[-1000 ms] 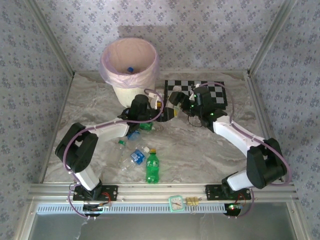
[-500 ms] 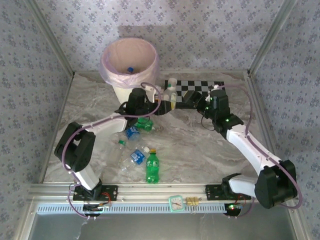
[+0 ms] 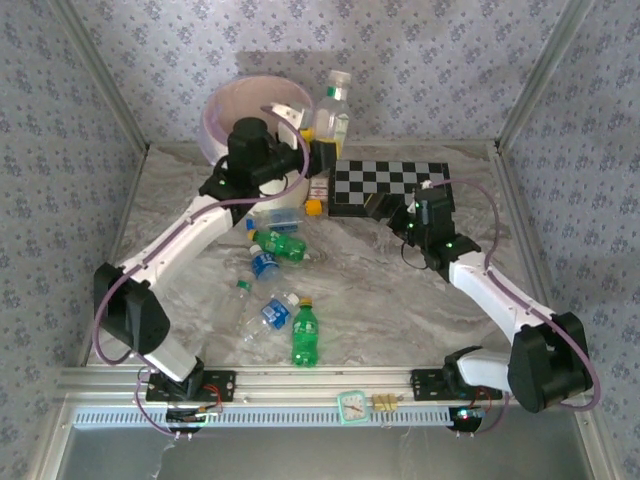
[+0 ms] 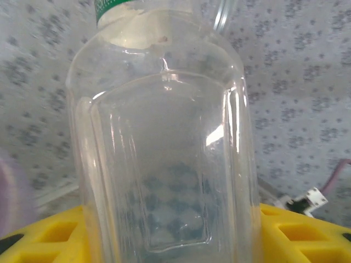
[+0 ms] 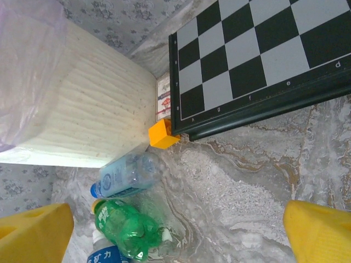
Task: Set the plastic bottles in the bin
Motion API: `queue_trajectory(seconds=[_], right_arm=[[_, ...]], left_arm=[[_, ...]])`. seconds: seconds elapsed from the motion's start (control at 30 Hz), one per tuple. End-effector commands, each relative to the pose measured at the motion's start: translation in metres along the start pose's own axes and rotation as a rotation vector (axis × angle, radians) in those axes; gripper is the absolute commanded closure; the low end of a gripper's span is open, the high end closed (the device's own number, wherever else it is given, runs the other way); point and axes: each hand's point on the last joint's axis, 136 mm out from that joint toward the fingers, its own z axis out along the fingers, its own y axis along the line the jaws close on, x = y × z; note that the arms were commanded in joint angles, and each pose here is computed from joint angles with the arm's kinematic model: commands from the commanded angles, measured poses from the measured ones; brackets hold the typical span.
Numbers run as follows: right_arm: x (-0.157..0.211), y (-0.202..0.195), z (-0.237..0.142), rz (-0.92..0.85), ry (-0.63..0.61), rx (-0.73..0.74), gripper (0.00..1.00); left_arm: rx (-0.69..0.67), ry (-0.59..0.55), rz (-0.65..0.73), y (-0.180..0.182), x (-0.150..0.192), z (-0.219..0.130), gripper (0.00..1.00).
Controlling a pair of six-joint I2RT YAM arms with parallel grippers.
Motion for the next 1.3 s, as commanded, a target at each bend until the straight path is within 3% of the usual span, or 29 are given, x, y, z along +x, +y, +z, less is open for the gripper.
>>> queue_trajectory(seconds=[0.0,0.3,0.5,0.87,1.27], right_arm=[[0.001,0.006,0.002,-0.035,0.011,-0.009,0.0],[0.004,0.012,0.007,-0.05,0.037,-0.019,0.0],[0.006,0.012,0.009,-0.045,0.041,-0.018,0.0],[0.008,0.016,0.011,-0.046,0.052,-0.012,0.0],[0.009,0.015,0.011,-0.049,0.054,-0.001,0.0]], left_arm=[[-0.138,-0.017,0.115,0.023,-0.028,-0.024,0.49],[-0.434,0.045,0.055,0.113,-0.027,-0.059,0.5],[-0.524,0.101,-0.003,0.15,-0.011,-0.067,0.48],[-0.551,0.237,-0.059,0.176,0.024,-0.046,0.45],[-0.552,0.244,-0.091,0.18,0.025,-0.038,0.27]])
